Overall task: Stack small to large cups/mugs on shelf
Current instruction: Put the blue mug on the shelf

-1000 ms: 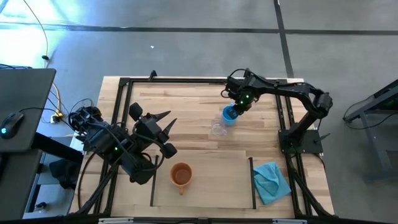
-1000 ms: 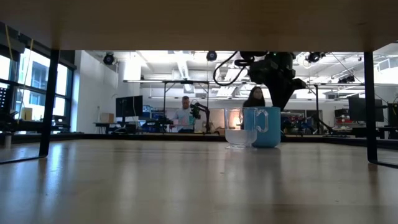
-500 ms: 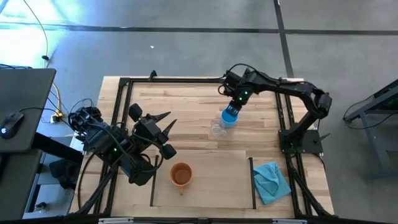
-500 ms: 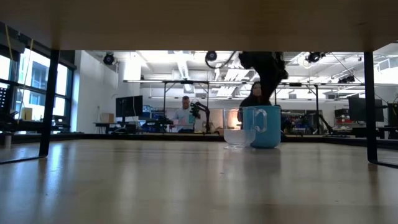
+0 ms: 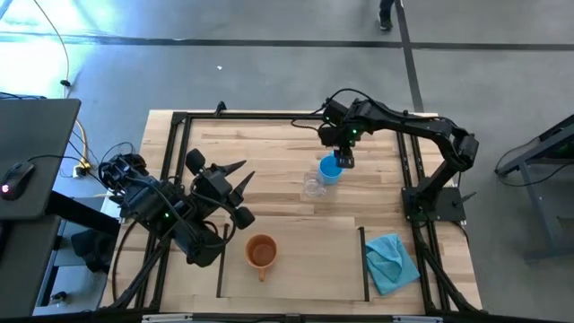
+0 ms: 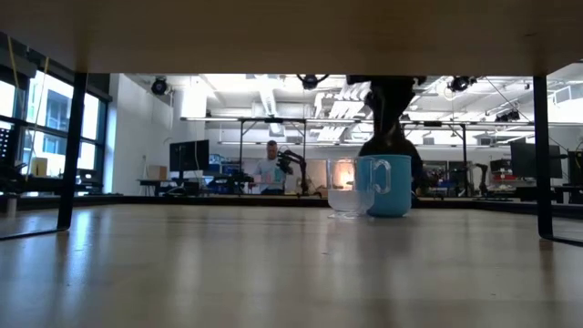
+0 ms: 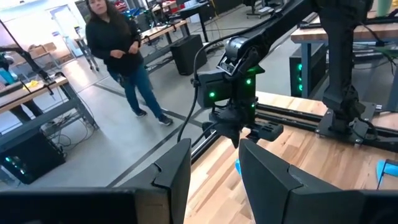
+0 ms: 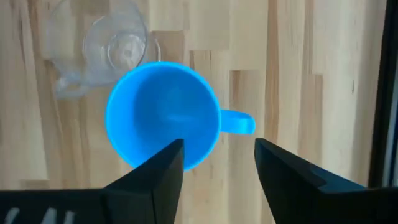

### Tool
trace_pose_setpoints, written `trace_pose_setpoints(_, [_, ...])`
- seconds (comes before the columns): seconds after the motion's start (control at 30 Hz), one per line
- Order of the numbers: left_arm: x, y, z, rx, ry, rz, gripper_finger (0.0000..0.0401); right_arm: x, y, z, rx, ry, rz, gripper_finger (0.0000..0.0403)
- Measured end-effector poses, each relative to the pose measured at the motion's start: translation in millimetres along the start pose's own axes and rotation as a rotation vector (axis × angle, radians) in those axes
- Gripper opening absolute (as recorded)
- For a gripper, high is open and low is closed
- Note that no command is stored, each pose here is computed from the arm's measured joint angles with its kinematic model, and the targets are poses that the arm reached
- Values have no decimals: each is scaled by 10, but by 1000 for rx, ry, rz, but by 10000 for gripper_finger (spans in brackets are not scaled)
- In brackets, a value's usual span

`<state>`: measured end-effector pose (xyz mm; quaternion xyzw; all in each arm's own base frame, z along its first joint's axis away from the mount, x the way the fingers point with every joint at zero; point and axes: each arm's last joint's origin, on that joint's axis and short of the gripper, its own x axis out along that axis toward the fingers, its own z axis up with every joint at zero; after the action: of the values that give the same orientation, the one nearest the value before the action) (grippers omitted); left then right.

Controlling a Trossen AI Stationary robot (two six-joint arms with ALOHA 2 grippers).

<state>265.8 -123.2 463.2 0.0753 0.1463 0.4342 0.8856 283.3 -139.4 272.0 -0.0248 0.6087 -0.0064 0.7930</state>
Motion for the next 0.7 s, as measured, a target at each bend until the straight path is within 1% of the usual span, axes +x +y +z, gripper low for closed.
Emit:
trace_pose_setpoints(0.17, [0,0,0,-9,-1,1,124,0,-6,21,-75,-28,4,172])
trace_pose_setpoints(0.3, [0,1,1,-32,-3,3,124,44,-19,56,-103,-52,24,166])
trace_pose_setpoints(0.47, [0,1,1,-45,-3,3,124,246,-18,99,-115,4,61,165])
trace_pose_setpoints(0.7, [0,1,1,-47,-3,3,124,491,61,200,-175,45,88,165])
